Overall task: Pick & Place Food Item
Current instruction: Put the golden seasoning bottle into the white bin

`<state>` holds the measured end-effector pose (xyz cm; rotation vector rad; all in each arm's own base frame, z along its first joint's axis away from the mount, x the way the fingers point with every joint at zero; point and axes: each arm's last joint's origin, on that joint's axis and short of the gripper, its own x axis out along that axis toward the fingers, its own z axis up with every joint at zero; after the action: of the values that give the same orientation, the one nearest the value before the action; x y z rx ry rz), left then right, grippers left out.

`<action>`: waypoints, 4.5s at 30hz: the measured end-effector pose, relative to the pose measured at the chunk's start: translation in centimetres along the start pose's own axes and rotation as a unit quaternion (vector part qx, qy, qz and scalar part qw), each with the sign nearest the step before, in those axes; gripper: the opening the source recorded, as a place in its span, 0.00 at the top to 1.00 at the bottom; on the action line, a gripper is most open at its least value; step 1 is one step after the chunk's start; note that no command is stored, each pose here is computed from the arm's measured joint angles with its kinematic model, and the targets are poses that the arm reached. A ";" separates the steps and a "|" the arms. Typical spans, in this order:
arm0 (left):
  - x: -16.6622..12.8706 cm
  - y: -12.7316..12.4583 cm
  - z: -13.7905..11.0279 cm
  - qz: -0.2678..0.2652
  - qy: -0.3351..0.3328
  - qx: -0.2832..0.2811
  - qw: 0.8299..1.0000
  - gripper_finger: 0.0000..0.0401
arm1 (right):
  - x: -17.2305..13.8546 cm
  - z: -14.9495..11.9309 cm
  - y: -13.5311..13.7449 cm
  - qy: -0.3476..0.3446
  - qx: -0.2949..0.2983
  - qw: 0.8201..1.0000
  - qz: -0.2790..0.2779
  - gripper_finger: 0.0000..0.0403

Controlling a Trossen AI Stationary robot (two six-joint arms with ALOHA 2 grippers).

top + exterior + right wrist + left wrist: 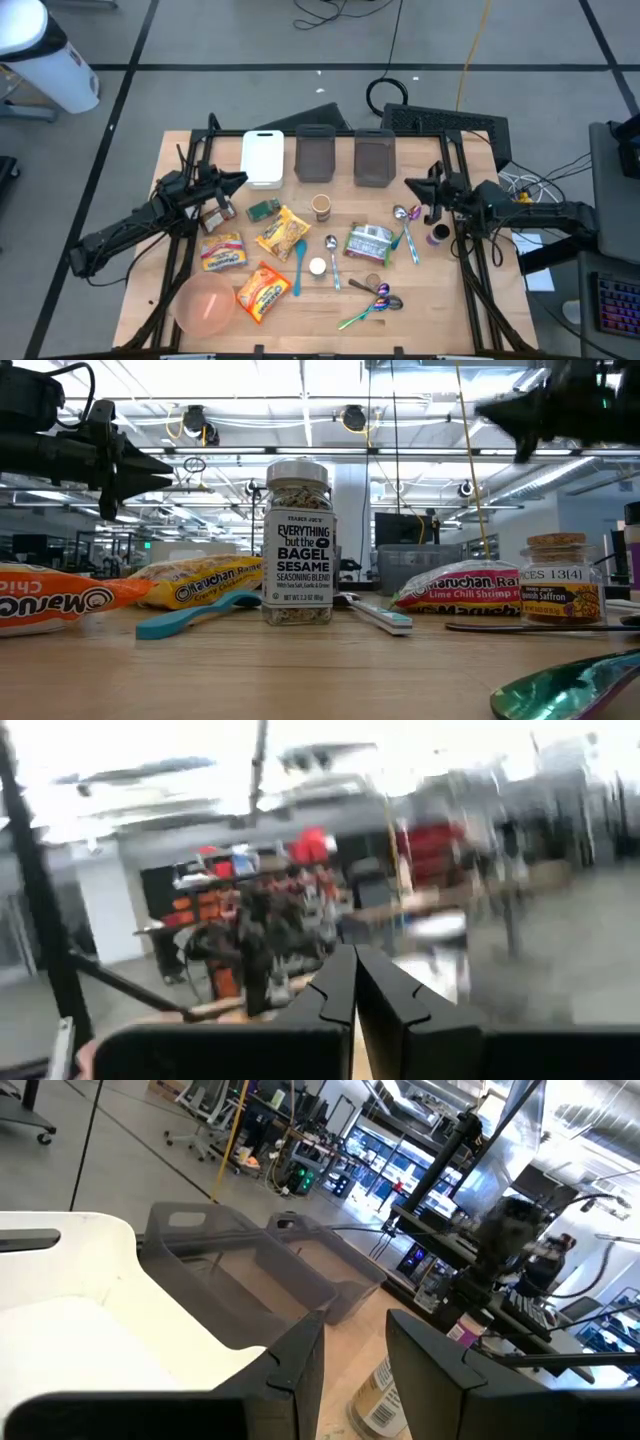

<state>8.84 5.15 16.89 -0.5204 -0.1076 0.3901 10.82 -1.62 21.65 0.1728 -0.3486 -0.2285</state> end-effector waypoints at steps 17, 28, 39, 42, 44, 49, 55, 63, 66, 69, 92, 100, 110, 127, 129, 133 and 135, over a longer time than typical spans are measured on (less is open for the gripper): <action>0.0 0.0 0.0 0.000 0.000 0.000 1.000 0.71 | 13.5 10.6 3.4 0.010 -0.159 0.985 -0.072 1.00; -0.1 -0.4 1.0 -0.009 -0.065 -0.080 0.995 0.71 | 21.8 6.2 2.7 0.065 -0.025 0.991 -0.112 1.00; -0.7 -1.7 3.2 -0.083 -0.178 -0.156 0.968 0.71 | 22.8 4.0 2.4 0.069 0.107 0.984 -0.126 1.00; -0.7 -1.6 3.2 -0.080 -0.183 -0.195 0.960 0.71 | 22.8 4.0 2.4 0.070 0.118 0.982 -0.128 1.00; -0.8 -1.6 3.4 -0.083 -0.192 -0.234 0.949 0.71 | 22.8 4.1 2.4 0.067 0.124 0.982 -0.127 1.00; -1.5 -3.7 6.2 -0.143 -0.199 -0.185 0.952 0.71 | 22.8 4.2 2.4 0.059 0.127 0.982 -0.125 0.99; -2.1 -7.2 11.3 -0.120 -0.125 -0.088 0.981 0.71 | 22.8 4.8 2.6 0.042 0.135 0.984 -0.108 0.94; 0.1 -10.6 16.7 -0.074 0.071 0.003 0.995 0.71 | 22.8 4.7 3.2 0.073 0.144 0.987 -0.014 0.84; 1.8 -11.3 17.8 -0.077 0.114 0.021 0.990 0.71 | 22.8 4.7 3.4 0.081 0.145 0.986 0.007 0.78; 3.7 -11.8 18.5 -0.078 0.143 0.046 0.986 0.71 | 22.8 4.6 3.5 0.090 0.144 0.985 0.029 0.70; 17.7 -14.0 20.8 -0.055 0.241 0.043 0.968 0.35 | 16.7 10.3 1.6 0.201 0.045 0.976 0.070 0.22; 22.0 -14.7 19.4 -0.079 0.207 0.016 0.975 0.20 | 16.4 11.1 1.9 0.181 0.072 0.978 0.072 0.23; 25.2 -15.3 15.2 -0.102 0.280 -0.040 0.954 0.22 | 15.1 8.9 1.8 0.319 0.096 0.936 0.111 0.22; 22.8 -14.7 11.7 0.022 0.418 0.093 0.903 0.32 | 12.2 0.1 0.0 0.320 0.213 0.920 0.078 0.22; 22.6 -15.2 11.3 0.029 0.413 0.135 0.900 0.32 | 11.7 -0.6 -0.1 0.304 0.228 0.921 0.080 0.22; 22.0 -16.4 10.1 0.030 0.427 0.223 0.876 0.32 | 10.9 -1.5 -0.3 0.288 0.251 0.921 0.081 0.22; 21.9 -17.0 9.4 0.026 0.432 0.261 0.863 0.32 | 10.9 -1.4 -0.3 0.283 0.252 0.922 0.083 0.22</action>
<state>32.87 4.48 33.64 -0.1197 0.8682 0.1928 21.21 -4.49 23.78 0.6989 0.1648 0.0900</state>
